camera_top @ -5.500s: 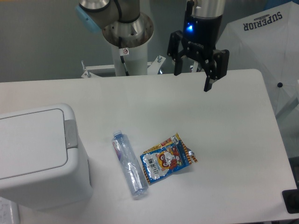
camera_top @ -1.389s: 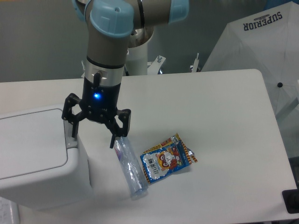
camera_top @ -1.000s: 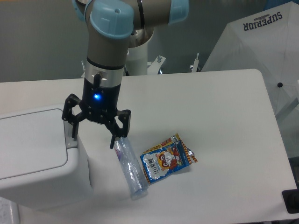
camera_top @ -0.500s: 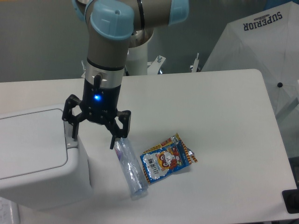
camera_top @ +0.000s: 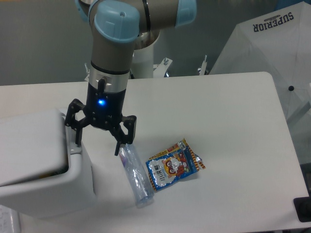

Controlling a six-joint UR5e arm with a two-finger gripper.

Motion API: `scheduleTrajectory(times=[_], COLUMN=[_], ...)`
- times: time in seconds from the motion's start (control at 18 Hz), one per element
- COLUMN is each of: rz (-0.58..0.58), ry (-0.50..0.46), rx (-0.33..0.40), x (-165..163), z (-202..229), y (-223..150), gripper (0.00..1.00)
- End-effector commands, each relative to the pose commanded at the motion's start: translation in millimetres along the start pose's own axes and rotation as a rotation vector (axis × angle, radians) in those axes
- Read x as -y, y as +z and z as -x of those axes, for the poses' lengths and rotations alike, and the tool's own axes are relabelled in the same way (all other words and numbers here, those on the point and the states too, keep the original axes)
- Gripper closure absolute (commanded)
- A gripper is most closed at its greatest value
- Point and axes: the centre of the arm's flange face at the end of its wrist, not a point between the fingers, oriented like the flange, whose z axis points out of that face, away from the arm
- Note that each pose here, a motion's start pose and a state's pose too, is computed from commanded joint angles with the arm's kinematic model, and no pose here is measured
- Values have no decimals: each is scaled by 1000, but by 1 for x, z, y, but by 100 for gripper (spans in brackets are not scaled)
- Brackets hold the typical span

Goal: Open the trash can
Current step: 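Hold the gripper on the lid as it swings open, then raise the gripper away from the opened trash bin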

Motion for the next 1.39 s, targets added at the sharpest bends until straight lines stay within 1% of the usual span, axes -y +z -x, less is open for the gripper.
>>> scheduleTrajectory(times=[0.17, 0.33, 0.61, 0.72, 0.78, 0.89, 1.11, 1.22, 1.39], rz=[0, -30, -99, -105, -97, -77, -8, 21, 64], ry=[-2, 9, 40, 55, 71, 102, 156, 205, 280], rx=[0, 13, 47, 55, 70, 130, 283, 316, 330], x=[0, 9, 34, 36, 34, 32, 31, 30, 25], z=[0, -1, -2, 1, 3, 8, 22, 26, 30], y=[0, -17, -51, -55, -56, -62, -68, -70, -66], gripper=[0, 0, 0, 0, 0, 0, 0, 0, 0])
